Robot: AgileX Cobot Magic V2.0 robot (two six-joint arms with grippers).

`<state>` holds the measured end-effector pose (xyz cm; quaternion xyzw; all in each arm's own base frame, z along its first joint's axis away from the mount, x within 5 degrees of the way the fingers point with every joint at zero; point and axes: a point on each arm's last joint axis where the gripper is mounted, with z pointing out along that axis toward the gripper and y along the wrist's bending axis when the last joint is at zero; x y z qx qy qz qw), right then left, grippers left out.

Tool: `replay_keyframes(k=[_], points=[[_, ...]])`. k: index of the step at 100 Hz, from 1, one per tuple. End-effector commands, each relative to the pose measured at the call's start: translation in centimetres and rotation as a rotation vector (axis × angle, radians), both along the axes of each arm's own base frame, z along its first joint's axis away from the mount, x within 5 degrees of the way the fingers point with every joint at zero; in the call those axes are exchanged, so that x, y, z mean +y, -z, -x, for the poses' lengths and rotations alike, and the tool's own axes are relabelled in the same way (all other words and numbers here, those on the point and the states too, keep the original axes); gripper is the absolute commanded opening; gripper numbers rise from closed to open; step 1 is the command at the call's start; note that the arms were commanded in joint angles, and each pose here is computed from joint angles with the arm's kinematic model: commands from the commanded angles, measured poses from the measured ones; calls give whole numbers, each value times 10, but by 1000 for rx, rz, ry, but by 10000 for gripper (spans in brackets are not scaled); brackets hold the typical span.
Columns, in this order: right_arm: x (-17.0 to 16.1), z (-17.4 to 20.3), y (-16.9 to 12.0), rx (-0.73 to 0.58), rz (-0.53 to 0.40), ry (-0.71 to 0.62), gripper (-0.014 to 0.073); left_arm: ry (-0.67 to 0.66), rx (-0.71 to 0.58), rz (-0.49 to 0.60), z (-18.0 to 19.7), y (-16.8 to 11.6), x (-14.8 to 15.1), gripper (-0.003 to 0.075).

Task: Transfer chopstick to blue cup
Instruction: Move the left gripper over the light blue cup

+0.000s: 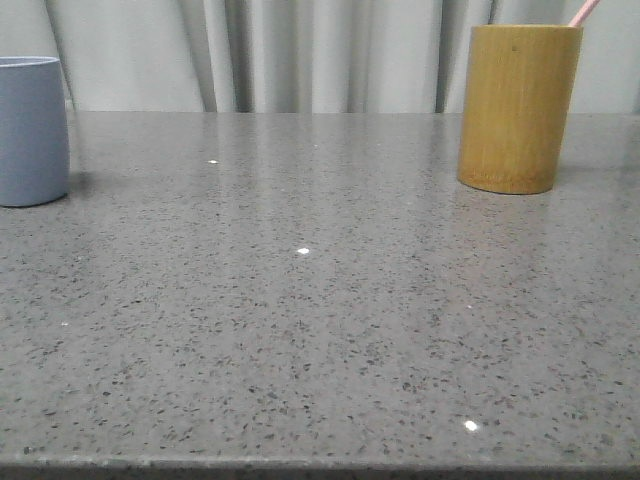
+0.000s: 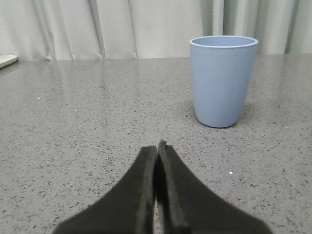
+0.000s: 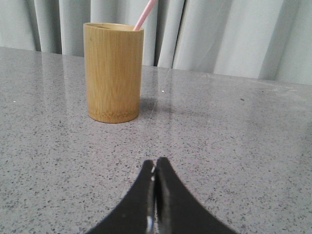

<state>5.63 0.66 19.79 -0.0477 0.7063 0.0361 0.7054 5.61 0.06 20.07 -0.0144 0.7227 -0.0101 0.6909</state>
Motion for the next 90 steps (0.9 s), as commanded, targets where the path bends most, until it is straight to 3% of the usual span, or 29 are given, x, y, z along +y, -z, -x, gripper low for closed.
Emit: replay_keyframes(k=[1,27,51,71,90], points=[[0,2,-10,-117,-6,0,-68,4,-103,2,2,-6,0,-19],[0,7,-39,-294,-35,-4,-68,11,-195,68,7,-34,-1,-19],[-2,13,-101,-68,-9,9,-68,11,-95,70,10,-100,-1,-19],[-1,-2,-156,111,10,17,-68,23,190,106,-10,-160,-3,-19],[0,-15,-194,144,14,19,-68,28,311,103,-35,-198,-4,-19]])
